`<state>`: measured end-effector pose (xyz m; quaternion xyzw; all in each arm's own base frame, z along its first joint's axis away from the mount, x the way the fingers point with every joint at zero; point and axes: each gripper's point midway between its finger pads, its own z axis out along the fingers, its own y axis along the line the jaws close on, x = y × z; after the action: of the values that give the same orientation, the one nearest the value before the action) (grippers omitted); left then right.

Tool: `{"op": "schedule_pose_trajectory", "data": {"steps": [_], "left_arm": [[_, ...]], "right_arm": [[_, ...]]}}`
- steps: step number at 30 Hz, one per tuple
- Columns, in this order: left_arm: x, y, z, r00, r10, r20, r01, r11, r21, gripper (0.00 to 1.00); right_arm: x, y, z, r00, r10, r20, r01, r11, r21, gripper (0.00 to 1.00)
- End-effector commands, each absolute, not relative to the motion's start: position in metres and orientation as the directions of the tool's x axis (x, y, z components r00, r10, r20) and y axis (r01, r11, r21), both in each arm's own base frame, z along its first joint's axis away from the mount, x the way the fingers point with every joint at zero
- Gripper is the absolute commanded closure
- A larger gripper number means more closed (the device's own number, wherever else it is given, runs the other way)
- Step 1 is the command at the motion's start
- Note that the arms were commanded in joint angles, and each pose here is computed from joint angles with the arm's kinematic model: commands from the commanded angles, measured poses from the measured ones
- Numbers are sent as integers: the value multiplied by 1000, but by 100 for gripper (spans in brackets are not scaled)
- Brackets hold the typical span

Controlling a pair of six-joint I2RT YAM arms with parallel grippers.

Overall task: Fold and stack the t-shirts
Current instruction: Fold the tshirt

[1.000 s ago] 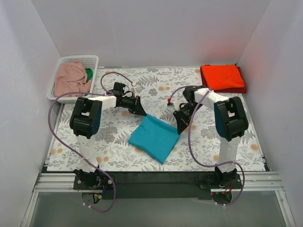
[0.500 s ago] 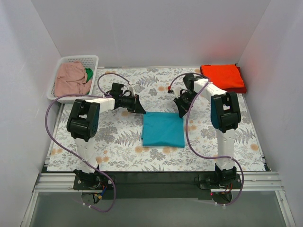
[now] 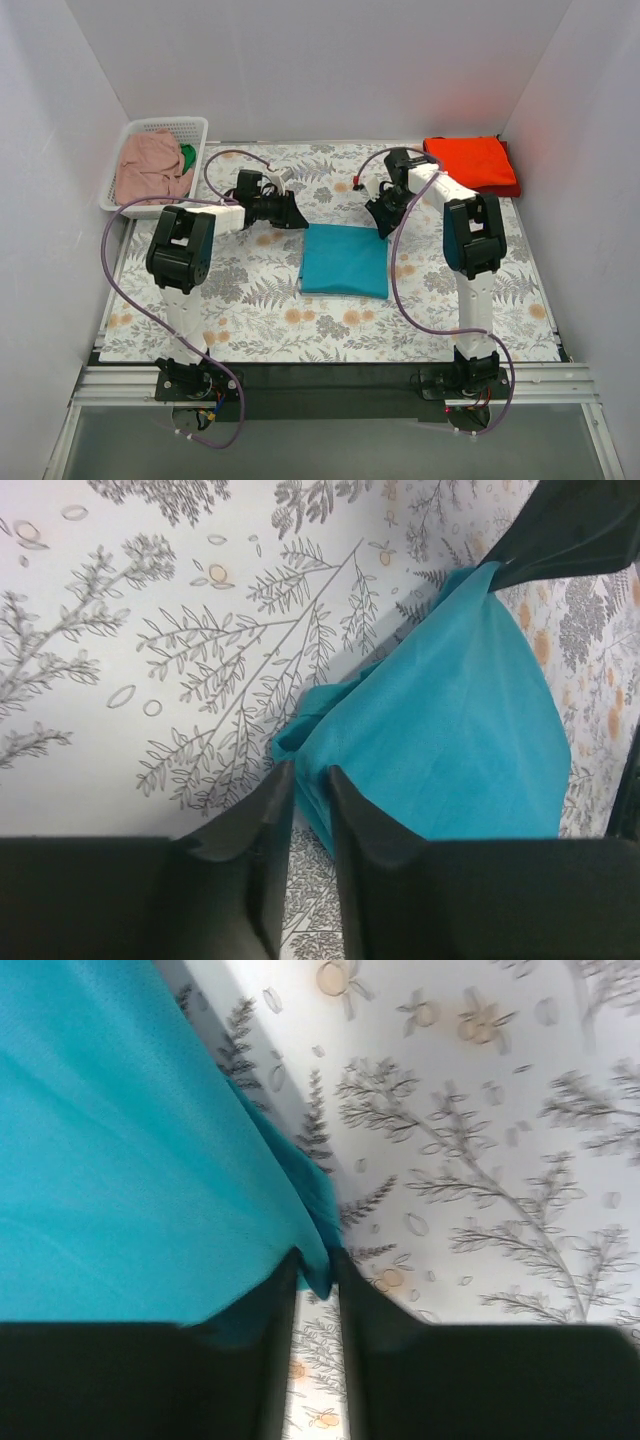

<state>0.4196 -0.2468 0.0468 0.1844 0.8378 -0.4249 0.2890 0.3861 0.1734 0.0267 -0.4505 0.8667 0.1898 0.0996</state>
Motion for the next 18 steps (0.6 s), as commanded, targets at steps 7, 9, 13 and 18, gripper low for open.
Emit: {"op": "schedule_pose_trajectory", "data": {"steps": [7, 9, 13, 18], "left_arm": [[415, -216, 160, -702, -52, -710, 605, 482, -634, 58], [377, -223, 167, -741, -47, -669, 590, 430, -683, 58], [302, -254, 162, -827, 39, -561, 546, 300, -783, 58], [236, -298, 143, -889, 161, -428, 455, 218, -863, 69]], "right_arm": [[417, 180, 131, -580, -577, -575, -779, 600, 183, 22], [390, 189, 147, -613, -518, -597, -763, 583, 277, 22], [311, 231, 161, -727, -384, -570, -685, 349, 639, 47], [249, 256, 141, -785, -397, -476, -578, 191, 793, 88]]}}
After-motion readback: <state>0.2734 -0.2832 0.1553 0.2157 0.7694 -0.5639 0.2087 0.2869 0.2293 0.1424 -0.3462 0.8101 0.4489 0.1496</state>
